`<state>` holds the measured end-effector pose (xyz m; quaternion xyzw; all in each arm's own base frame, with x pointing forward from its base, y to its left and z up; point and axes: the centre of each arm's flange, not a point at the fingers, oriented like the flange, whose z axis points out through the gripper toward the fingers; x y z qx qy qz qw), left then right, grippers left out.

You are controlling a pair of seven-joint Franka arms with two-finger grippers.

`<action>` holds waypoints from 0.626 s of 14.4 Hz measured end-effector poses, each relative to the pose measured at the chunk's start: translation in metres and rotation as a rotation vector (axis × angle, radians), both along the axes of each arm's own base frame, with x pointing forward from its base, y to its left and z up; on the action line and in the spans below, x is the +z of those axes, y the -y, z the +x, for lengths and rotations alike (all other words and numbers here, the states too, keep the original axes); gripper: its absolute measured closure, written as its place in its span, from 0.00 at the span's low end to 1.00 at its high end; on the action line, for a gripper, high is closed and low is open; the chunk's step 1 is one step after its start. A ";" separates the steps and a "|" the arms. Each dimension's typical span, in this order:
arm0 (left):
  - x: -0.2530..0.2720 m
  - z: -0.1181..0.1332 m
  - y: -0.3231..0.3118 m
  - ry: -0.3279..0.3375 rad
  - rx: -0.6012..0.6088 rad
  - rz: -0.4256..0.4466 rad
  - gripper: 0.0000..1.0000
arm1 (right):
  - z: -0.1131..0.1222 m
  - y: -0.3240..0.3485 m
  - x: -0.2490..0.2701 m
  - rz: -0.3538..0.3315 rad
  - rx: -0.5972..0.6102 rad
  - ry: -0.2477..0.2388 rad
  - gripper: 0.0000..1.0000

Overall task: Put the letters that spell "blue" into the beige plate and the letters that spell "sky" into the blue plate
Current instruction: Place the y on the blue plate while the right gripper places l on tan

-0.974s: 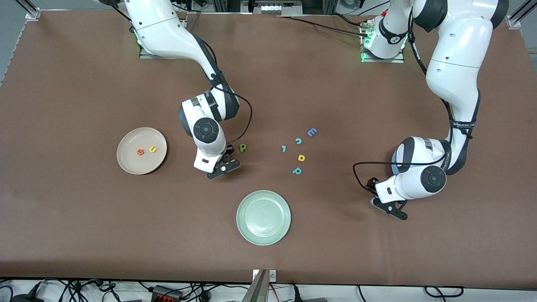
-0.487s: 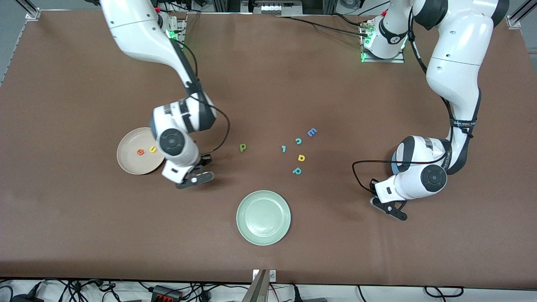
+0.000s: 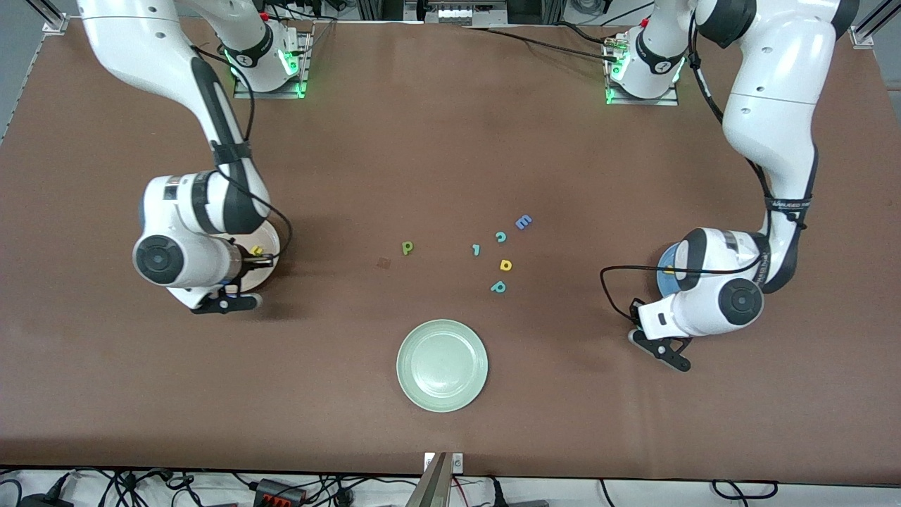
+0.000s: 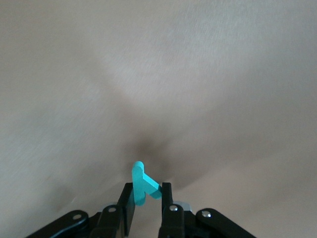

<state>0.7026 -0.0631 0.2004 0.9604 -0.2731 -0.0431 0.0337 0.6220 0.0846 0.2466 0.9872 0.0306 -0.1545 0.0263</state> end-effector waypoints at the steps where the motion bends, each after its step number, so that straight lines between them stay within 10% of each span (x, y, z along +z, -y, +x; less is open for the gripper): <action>1: 0.012 -0.002 -0.007 -0.028 -0.001 0.004 0.74 | -0.009 0.012 -0.009 -0.002 -0.018 -0.027 0.90; 6: 0.050 -0.025 -0.049 -0.208 0.040 0.055 0.74 | -0.035 0.027 -0.041 -0.011 -0.043 -0.091 0.87; 9: 0.042 -0.040 -0.088 -0.268 0.094 0.058 0.74 | -0.035 0.039 -0.042 -0.011 -0.066 -0.090 0.59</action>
